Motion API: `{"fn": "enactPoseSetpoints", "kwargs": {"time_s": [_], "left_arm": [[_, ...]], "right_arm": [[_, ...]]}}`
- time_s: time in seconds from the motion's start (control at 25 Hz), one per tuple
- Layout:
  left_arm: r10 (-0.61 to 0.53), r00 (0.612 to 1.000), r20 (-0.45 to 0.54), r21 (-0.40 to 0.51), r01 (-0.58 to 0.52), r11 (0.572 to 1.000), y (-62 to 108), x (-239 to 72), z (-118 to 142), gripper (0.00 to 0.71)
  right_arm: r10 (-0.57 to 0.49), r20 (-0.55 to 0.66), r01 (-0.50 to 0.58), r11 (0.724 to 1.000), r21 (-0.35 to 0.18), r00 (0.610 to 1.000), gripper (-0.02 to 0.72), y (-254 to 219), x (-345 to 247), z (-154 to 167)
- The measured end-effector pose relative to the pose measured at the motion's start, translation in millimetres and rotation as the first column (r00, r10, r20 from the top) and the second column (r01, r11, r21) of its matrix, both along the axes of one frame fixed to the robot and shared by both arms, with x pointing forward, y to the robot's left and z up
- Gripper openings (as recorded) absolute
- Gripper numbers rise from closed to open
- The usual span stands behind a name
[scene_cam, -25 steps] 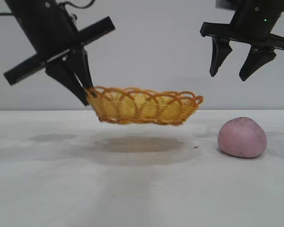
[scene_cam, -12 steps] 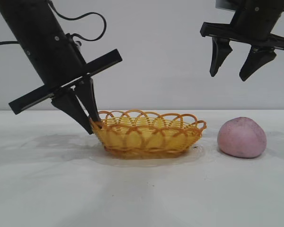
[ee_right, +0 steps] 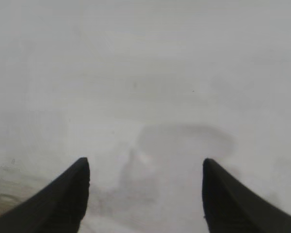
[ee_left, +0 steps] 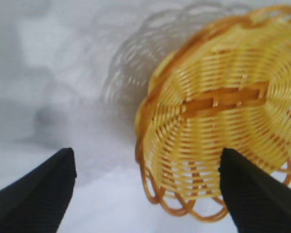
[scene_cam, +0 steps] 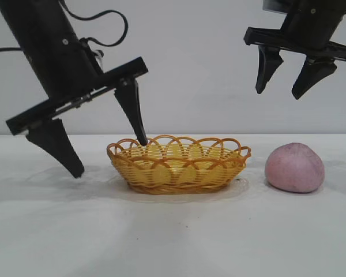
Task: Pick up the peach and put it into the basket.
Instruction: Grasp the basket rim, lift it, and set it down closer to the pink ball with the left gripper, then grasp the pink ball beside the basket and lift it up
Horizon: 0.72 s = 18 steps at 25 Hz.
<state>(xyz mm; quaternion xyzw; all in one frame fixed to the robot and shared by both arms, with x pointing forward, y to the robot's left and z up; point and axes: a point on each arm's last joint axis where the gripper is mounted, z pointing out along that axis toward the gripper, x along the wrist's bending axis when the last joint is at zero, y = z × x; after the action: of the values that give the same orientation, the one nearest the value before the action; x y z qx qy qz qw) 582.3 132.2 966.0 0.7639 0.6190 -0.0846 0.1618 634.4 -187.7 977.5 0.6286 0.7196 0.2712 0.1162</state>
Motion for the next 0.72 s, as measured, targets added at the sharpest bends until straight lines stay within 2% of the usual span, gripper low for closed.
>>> {"fn": "enactPoseSetpoints", "kwargs": {"time_s": [0.12, 0.24, 0.4, 0.52, 0.72], "left_arm": [[-0.089, 0.995, 0.047, 0.121, 0.083, 0.989, 7.7, 7.2, 12.2, 0.577], [-0.167, 0.981, 0.098, 0.257, 0.137, 0.957, 17.2, 15.7, 24.0, 0.577], [-0.191, 0.971, 0.142, 0.348, 0.132, 0.928, 33.2, 26.8, 32.6, 0.577], [-0.129, 0.98, 0.149, 0.353, 0.069, 0.933, 58.7, 36.0, 34.0, 0.577], [-0.001, 0.994, 0.106, 0.382, -0.04, 0.923, 120.4, 44.4, 33.3, 0.577]], "right_arm": [[0.0, 0.0, 0.0, 1.0, 0.0, 1.0, 0.425, 0.0, 0.0, 0.0], [0.0, 0.0, 0.0, 1.0, 0.0, 1.0, 0.425, 0.0, 0.0, 0.0], [0.001, -0.002, -0.001, 1.0, 0.0, 1.0, 0.425, 0.0, -0.2, -0.1], [0.002, -0.01, -0.002, 1.0, -0.001, 1.0, 0.425, 0.0, -0.8, -0.5], [0.005, -0.025, -0.005, 1.0, -0.003, 1.0, 0.425, 0.0, -2.0, -1.2]]}}
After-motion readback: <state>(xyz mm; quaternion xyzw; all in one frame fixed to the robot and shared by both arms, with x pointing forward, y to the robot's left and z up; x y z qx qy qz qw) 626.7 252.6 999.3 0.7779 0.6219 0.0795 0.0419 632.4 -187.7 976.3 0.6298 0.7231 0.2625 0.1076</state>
